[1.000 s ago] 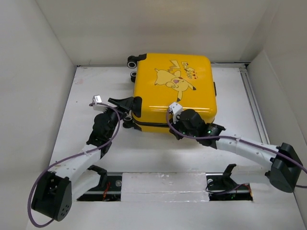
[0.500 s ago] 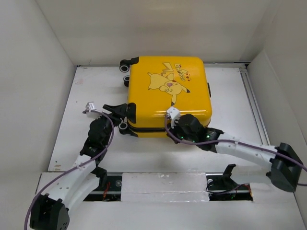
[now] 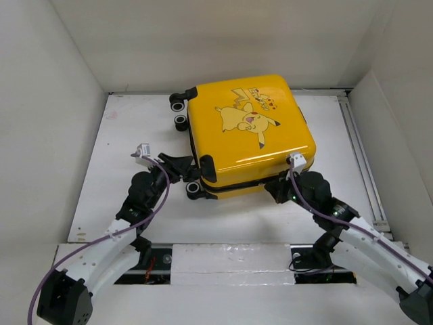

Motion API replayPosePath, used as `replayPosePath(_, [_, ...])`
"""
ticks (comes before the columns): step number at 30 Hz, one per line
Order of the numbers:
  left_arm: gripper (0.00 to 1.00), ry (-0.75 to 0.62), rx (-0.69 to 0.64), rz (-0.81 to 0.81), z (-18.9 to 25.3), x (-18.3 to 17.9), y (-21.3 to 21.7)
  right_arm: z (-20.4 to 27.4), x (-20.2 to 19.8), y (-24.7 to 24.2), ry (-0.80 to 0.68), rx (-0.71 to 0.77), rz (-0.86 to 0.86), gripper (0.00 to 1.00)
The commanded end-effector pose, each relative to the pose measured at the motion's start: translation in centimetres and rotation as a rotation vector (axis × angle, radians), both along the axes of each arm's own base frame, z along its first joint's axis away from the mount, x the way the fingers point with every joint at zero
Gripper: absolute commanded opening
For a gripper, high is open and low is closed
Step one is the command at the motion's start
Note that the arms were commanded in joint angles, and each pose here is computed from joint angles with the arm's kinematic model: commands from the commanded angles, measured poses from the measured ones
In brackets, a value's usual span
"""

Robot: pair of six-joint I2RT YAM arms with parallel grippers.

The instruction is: Pack the luggage

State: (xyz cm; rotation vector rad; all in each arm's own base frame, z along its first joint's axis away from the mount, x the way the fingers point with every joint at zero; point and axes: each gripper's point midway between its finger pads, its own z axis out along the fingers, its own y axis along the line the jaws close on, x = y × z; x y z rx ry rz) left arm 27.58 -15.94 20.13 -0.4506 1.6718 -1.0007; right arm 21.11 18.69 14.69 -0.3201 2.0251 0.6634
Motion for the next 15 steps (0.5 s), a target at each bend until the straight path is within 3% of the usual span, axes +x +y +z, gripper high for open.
replayPosePath(1, [0.00,-0.104,0.008,0.065,3.5,0.9,1.4,3.1,2.0,-3.5,-0.080,-0.001,-0.203,0.00])
replayPosePath(7, [0.00,-0.077,0.008,0.023,2.5,1.0,0.5,3.3,3.4,-5.0,-0.065,-0.068,-0.293,0.00])
replayPosePath(11, [0.00,-0.079,0.018,0.023,2.5,0.6,0.7,2.2,3.0,-4.1,-0.041,-0.040,-0.243,0.00])
replayPosePath(15, [0.00,-0.096,0.033,-0.046,3.3,0.0,-0.3,2.7,1.1,-0.4,-0.052,0.073,-0.016,0.00])
